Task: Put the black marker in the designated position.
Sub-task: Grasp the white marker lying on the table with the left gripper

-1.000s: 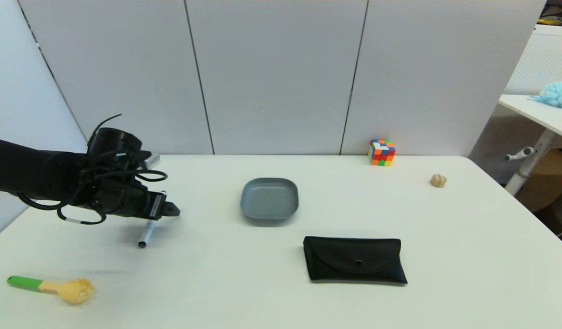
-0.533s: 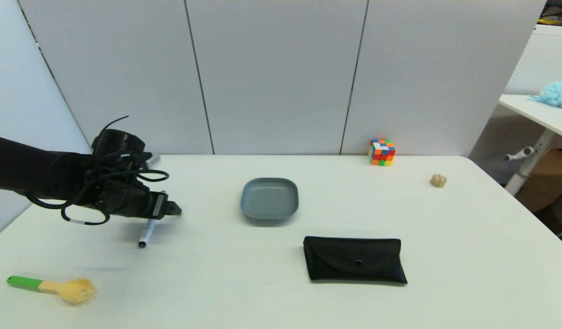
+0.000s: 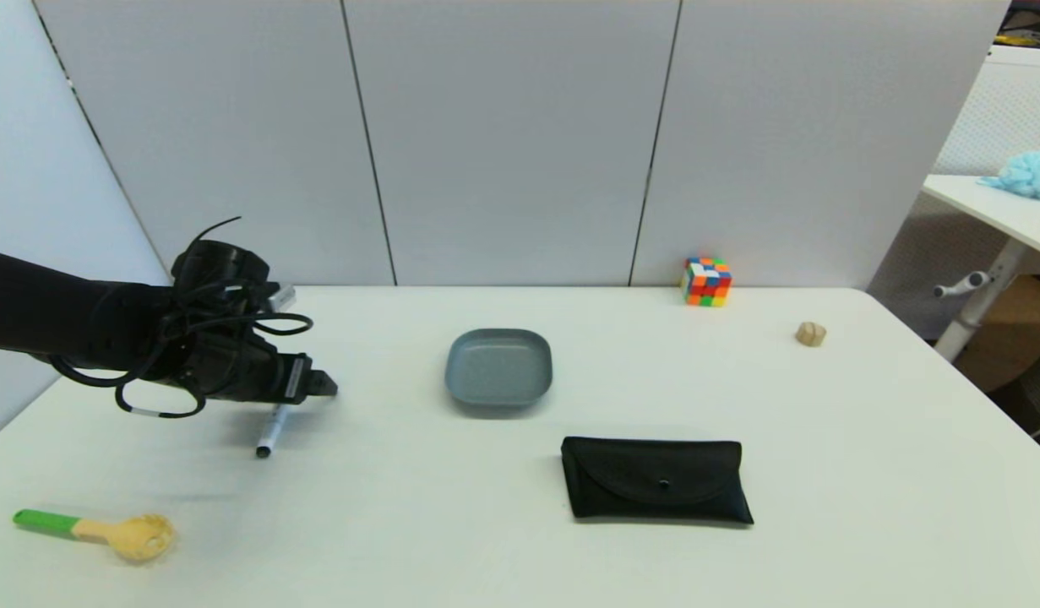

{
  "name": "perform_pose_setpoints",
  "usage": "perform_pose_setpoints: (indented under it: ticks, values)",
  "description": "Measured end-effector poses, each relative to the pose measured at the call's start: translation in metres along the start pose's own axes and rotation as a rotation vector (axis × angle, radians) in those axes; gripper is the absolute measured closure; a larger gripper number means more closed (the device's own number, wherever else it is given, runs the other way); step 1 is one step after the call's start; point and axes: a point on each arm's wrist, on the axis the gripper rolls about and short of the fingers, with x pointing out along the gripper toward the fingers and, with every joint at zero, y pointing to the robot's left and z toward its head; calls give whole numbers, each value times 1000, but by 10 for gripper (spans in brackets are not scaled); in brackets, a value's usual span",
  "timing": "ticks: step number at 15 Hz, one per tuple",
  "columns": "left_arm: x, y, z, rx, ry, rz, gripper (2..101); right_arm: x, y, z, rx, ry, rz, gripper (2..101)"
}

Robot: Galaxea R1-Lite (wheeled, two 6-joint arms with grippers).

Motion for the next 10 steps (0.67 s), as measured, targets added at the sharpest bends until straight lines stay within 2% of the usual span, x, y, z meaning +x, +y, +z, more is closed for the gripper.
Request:
perform_pose_setpoints:
  ticks: [10]
  values:
    - [-4, 0, 3, -34, -31, 2, 53, 0, 0, 0, 0, -1, 1, 43]
